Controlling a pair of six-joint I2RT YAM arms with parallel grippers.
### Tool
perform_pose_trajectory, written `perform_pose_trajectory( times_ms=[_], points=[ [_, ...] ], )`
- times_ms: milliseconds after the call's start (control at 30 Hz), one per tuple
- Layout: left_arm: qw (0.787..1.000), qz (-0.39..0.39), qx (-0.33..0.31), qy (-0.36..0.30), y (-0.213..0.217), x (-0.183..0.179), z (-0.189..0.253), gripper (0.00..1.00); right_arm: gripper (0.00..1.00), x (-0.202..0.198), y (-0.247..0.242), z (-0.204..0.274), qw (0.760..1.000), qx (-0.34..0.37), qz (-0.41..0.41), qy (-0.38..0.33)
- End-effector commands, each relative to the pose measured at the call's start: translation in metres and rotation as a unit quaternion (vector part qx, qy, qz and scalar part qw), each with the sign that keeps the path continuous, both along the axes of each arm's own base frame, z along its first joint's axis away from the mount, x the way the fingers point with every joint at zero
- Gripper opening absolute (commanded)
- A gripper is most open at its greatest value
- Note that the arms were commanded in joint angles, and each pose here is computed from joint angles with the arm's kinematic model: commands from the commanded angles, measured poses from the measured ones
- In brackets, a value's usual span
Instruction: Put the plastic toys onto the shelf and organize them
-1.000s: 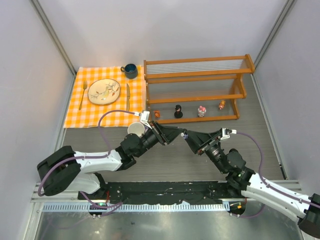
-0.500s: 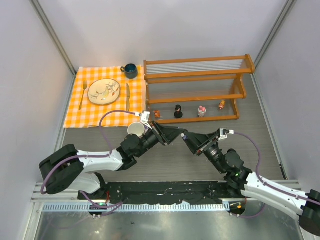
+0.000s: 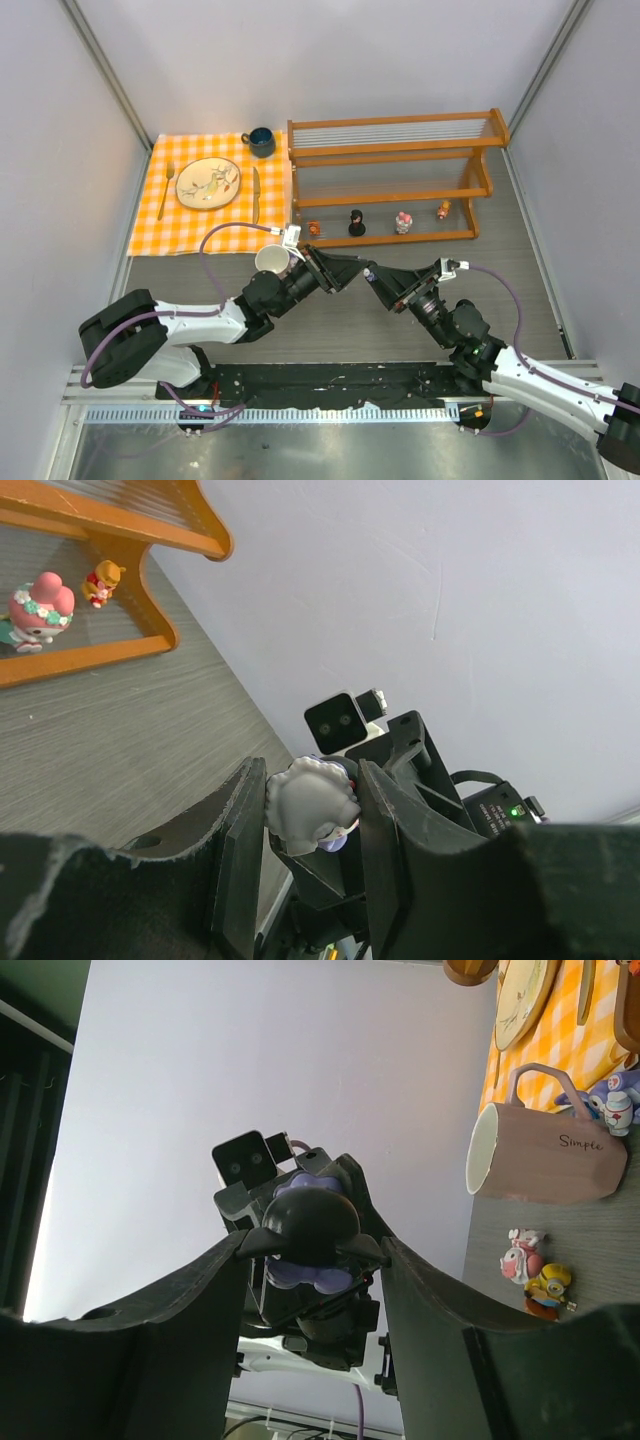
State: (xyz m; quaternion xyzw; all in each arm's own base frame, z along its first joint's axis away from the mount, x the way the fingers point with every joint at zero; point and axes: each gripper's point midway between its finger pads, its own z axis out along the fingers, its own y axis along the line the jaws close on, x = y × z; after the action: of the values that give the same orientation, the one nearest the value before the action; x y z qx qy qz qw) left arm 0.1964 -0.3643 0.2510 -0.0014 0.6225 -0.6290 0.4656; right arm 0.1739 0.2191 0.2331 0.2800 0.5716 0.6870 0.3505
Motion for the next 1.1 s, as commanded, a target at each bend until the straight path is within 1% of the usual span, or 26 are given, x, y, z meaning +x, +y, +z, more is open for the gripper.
perform_pose_trajectory(
  times_ms=[0,100,233,267,300,367,533,633,667,733,833,867,900,967,1067],
  points=[
    [0.999,0.022,-0.011,-0.020,0.005,0.004,0.009,0.00,0.62,-0.002,-0.006,0.024,0.999,0.040,-0.005,-0.020],
    [1.000,0.024,-0.008,-0.017,0.005,0.004,0.007,0.00,0.67,-0.003,-0.006,0.026,0.999,0.039,-0.004,-0.025],
    [0.999,0.029,-0.004,-0.013,0.005,0.006,0.003,0.00,0.69,-0.004,-0.006,0.030,0.999,0.039,-0.003,-0.030],
    [1.000,0.029,-0.003,-0.013,0.005,0.005,0.002,0.00,0.67,-0.004,-0.006,0.030,0.999,0.039,-0.002,-0.031],
    [1.000,0.029,-0.002,-0.012,0.005,0.005,0.001,0.00,0.62,-0.004,-0.006,0.029,0.999,0.038,-0.001,-0.030],
    [0.999,0.031,-0.004,-0.012,0.005,0.006,0.002,0.00,0.56,-0.005,-0.006,0.030,0.999,0.040,0.000,-0.032],
    [0.999,0.033,0.001,-0.010,0.005,0.007,0.000,0.00,0.55,-0.005,-0.005,0.030,0.999,0.039,0.001,-0.032],
    [0.999,0.033,0.003,-0.009,0.005,0.007,-0.002,0.00,0.47,-0.005,-0.005,0.031,0.999,0.039,0.003,-0.035],
    [0.999,0.033,0.003,-0.009,0.005,0.007,-0.002,0.00,0.42,-0.005,-0.005,0.031,0.999,0.040,0.002,-0.034],
    [0.999,0.034,0.004,-0.008,0.005,0.007,-0.003,0.00,0.36,-0.004,-0.005,0.030,0.999,0.039,0.000,-0.033],
    [0.999,0.034,0.007,-0.006,0.005,0.007,-0.005,0.00,0.19,-0.003,-0.004,0.026,0.999,0.032,-0.001,-0.028],
    [0.999,0.033,0.008,-0.006,0.005,0.007,-0.006,0.01,0.06,-0.003,-0.004,0.026,0.999,0.029,-0.001,-0.028],
    [0.999,0.033,0.009,-0.006,0.005,0.007,-0.006,0.06,0.02,-0.003,-0.003,0.025,0.999,0.023,-0.002,-0.027],
    [0.999,0.033,0.011,-0.005,0.006,0.007,-0.008,0.13,0.01,-0.001,-0.003,0.023,1.000,0.009,-0.007,-0.023],
    [0.999,0.032,0.014,-0.003,0.006,0.006,-0.009,0.18,0.01,0.001,-0.005,0.024,0.999,-0.009,-0.017,-0.026]
  ],
)
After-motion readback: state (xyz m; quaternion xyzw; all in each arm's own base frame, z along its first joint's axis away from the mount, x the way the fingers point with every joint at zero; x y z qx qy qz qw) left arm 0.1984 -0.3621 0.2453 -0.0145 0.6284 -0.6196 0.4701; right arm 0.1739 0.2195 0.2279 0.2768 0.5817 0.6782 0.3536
